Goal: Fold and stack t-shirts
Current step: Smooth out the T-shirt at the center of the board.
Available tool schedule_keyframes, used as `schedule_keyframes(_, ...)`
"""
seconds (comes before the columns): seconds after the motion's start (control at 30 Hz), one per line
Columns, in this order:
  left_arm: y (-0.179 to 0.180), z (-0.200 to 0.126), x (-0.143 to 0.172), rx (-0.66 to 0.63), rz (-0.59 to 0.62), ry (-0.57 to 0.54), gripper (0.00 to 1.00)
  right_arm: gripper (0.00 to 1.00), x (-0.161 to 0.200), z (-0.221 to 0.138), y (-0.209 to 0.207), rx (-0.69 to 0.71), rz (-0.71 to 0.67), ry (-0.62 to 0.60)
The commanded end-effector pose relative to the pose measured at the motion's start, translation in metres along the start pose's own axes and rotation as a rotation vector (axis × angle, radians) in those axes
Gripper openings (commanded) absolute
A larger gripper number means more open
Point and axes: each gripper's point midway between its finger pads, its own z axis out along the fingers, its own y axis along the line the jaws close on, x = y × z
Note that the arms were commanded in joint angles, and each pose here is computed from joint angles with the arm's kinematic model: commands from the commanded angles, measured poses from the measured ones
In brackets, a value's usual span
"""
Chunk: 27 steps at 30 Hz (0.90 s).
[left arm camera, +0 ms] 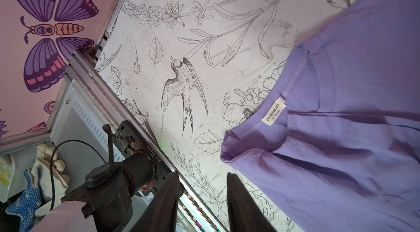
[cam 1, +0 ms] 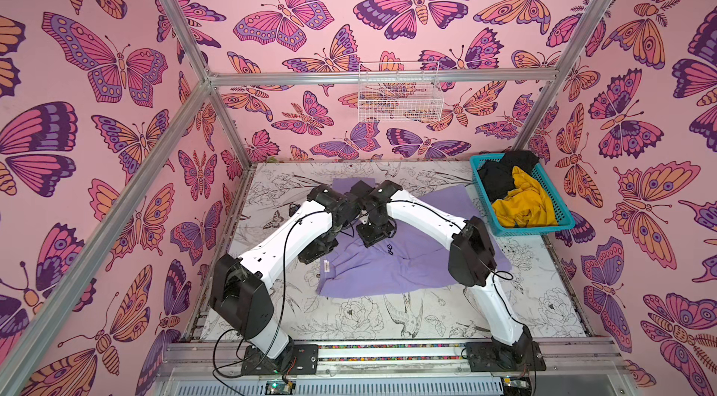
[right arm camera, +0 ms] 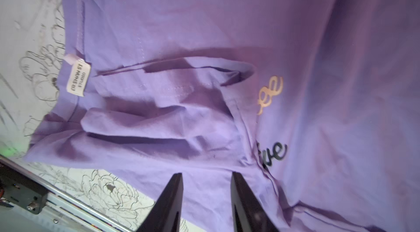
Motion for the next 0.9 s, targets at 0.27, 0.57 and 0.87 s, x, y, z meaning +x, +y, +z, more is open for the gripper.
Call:
schedule_keyframes(0.27,0.046,-0.004,-0.004,-0.089,-0.012,-0.036,0.40,0.40,-0.011,0.010,-0.006,0.078,-0.081,0.050)
schedule_keyframes(0.57,0.047,0.000,-0.002,-0.106,-0.001,-0.033,0.40,0.40,-0.009,0.020,-0.010,0.098,-0.088,0.073)
schedule_keyframes(0.87,0.050,0.001,-0.002,-0.106,-0.002,-0.039,0.40,0.41,-0.012,0.031,-0.023,0.126,-0.086,0.083)
